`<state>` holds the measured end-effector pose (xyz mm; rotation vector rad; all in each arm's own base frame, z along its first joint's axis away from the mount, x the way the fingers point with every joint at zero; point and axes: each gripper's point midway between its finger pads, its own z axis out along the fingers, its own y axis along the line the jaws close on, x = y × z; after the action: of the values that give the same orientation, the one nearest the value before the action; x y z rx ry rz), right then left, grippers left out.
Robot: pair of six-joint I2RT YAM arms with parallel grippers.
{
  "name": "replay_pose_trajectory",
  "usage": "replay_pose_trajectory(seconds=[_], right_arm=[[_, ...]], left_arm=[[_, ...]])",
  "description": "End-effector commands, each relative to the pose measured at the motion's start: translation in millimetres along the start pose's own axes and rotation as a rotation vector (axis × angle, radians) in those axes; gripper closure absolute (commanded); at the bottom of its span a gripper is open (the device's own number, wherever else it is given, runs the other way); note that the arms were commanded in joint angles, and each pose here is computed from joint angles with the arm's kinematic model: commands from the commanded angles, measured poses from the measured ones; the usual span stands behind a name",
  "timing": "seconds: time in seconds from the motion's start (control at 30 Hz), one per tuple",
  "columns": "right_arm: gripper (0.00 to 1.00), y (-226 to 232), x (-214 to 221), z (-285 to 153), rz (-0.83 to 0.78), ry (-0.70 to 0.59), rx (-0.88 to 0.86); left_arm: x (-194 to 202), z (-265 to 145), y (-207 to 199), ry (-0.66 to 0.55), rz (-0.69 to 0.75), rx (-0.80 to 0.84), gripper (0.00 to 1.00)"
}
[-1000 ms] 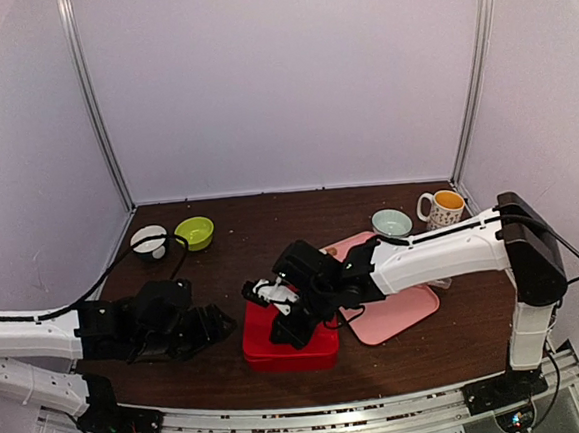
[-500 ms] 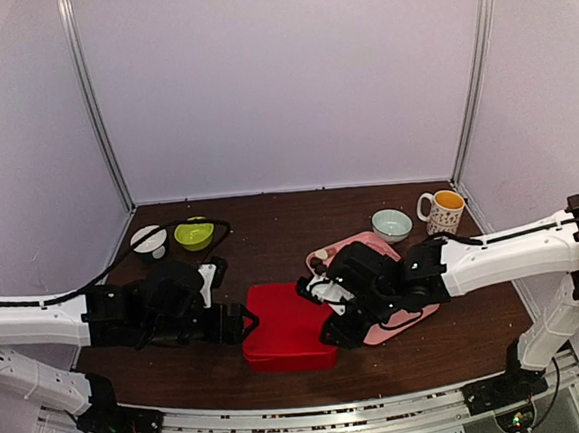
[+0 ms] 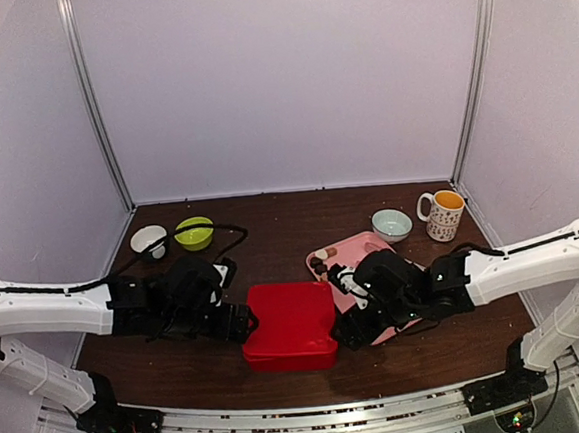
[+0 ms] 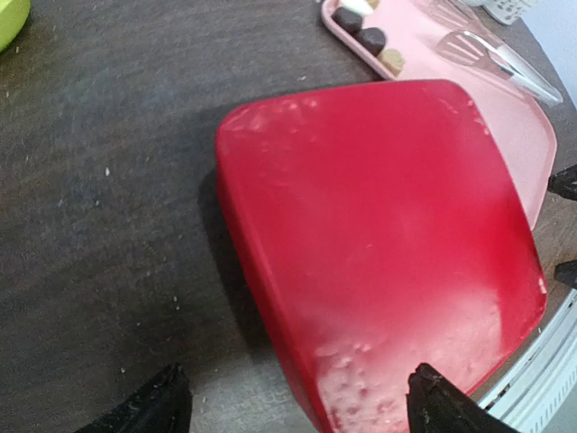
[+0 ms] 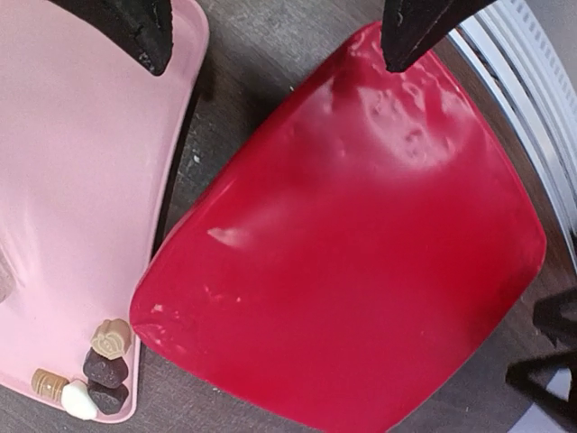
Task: Pack the chocolate
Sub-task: Press the box lid onto the packing box.
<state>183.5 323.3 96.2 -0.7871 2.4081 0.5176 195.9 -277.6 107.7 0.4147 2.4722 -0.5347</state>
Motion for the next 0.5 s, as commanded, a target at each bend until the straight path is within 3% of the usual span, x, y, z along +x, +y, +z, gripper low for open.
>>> replay_pose_trajectory(seconds=[0.0, 0.13, 0.37, 0.47], right_arm=[[0.21, 8.8, -24.3, 9.5, 0.207, -0.072, -0.098], [0.20, -0.2, -23.4, 21.3, 0.260, -0.042, -0.050], [0.29, 12.7, -17.1, 38.8, 0.251, 0.043, -0.109], [0.33, 27.6, -14.8, 38.6, 0.225, 0.068, -0.160]], left_arm=[[3.9, 0.2, -13.7, -0.008, -0.125, 0.208, 0.16], [14.1, 1.5, -23.3, 0.045, -0.135, 0.271, 0.17], [34.5, 11.1, -25.4, 0.138, -0.192, 0.313, 0.36], [51.0, 15.7, -17.1, 0.200, -0.222, 0.275, 0.41]])
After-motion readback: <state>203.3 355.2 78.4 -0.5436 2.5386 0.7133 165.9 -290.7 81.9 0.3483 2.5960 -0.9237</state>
